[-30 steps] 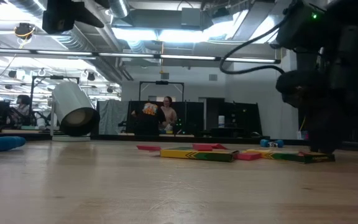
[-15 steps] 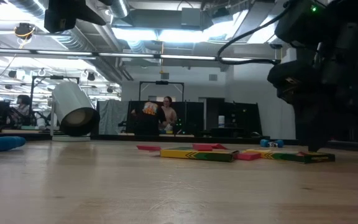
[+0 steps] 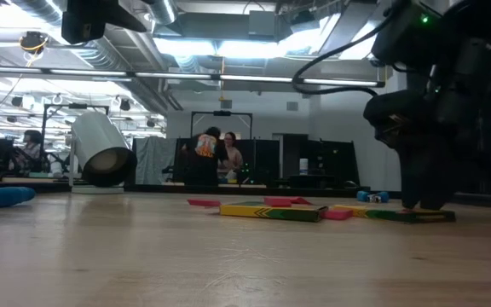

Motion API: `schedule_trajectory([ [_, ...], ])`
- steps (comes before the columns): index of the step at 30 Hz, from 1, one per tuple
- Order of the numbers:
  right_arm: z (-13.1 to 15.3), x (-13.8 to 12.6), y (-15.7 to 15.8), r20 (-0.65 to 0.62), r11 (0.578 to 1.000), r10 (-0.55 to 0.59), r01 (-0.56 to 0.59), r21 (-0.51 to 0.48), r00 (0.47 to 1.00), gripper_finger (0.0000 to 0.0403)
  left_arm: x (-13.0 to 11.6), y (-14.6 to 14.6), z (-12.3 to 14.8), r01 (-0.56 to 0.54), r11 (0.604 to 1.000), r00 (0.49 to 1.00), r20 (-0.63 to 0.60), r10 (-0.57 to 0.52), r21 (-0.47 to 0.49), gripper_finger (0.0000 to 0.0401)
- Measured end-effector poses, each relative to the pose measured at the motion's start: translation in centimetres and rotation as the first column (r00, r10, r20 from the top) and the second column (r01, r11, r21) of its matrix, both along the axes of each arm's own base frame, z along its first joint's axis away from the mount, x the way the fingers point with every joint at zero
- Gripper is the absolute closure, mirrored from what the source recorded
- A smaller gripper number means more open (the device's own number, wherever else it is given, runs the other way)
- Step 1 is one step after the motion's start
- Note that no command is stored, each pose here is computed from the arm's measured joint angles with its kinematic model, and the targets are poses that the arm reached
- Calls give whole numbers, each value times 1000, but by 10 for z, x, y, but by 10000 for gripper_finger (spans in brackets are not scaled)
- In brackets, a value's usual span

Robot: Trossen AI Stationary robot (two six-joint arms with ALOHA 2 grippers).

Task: Pick & Place School Supplies
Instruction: Put the yellow crayon box into the red basket

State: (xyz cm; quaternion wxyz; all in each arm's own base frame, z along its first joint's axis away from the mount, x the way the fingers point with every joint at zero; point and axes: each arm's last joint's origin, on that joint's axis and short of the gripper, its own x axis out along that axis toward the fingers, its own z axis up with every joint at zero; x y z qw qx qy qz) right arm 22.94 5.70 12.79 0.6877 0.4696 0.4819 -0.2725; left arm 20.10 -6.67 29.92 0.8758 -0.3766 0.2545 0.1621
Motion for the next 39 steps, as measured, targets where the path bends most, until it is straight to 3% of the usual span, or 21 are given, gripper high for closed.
schedule_trajectory([
  [15, 12, 21, 5, 241, 996, -51, 32, 84, 969, 259, 0, 0, 0, 8, 1000, 1000, -2, -8, 9, 240],
  [21, 19, 24, 5, 209, 997, -63, 50, 63, 976, 259, -2, 1, -2, 2, 1000, 999, -32, -2, 0, 240],
  [28, 24, 14, 2, -22, 996, -73, 72, -53, 997, 259, 6, 8, -13, 6, 998, 992, -124, -13, -58, 240],
  [39, 17, 4, 0, -88, 994, -85, 78, -80, 993, 260, 63, 29, -39, 94, 989, 991, -88, -104, -115, 288],
])
